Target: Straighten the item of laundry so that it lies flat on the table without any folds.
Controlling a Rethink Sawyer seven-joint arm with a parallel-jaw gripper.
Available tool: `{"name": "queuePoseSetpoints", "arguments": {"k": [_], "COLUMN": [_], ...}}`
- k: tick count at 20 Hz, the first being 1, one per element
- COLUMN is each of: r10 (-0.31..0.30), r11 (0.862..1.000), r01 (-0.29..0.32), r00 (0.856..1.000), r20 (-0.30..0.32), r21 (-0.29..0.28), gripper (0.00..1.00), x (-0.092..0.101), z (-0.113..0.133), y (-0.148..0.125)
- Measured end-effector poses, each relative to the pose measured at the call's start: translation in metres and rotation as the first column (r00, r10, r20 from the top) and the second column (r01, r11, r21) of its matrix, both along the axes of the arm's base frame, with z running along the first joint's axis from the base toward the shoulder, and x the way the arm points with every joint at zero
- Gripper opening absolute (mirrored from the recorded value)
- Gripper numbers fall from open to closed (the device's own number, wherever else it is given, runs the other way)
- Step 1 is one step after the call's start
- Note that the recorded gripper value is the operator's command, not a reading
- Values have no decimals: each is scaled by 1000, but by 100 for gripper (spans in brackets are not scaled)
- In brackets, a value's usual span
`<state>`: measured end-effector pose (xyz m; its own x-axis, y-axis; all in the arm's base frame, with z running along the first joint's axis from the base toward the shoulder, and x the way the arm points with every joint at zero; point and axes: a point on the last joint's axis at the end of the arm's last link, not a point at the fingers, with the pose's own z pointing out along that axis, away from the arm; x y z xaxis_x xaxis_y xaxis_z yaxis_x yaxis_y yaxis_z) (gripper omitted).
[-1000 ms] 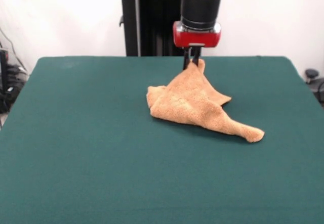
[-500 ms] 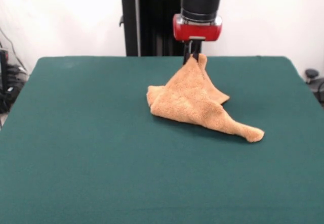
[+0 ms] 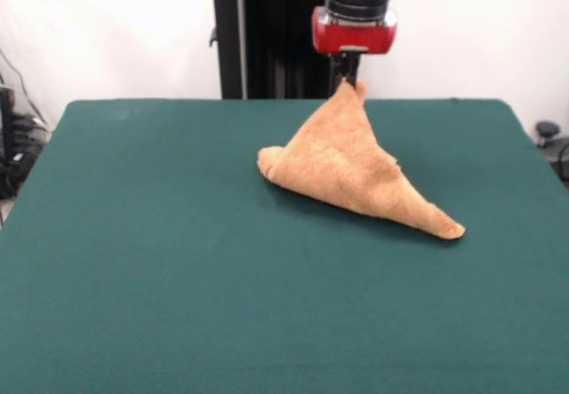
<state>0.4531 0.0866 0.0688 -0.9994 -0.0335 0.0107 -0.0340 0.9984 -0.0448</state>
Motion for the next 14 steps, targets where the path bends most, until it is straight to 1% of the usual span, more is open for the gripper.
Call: {"name": "queuePoseSetpoints", "arguments": {"k": [3, 4, 10, 11, 13, 14], "r10": [3, 3, -4, -8, -14, -30], "r11": [1000, 1000, 1000, 1000, 1000, 999], "r01": [-3, -3, 4, 8, 14, 31], "r00": [1000, 1000, 999, 999, 999, 999], "r20": [-16, -25, -45, -46, -45, -43], "r21": [4, 7, 14, 16, 16, 15], "gripper": [0, 0, 0, 0, 0, 0], "x": [-12, -18, -39, -44, -48, -53], "z": [2, 4, 7, 8, 9, 10], "y": [8, 14, 35, 41, 46, 53]}}
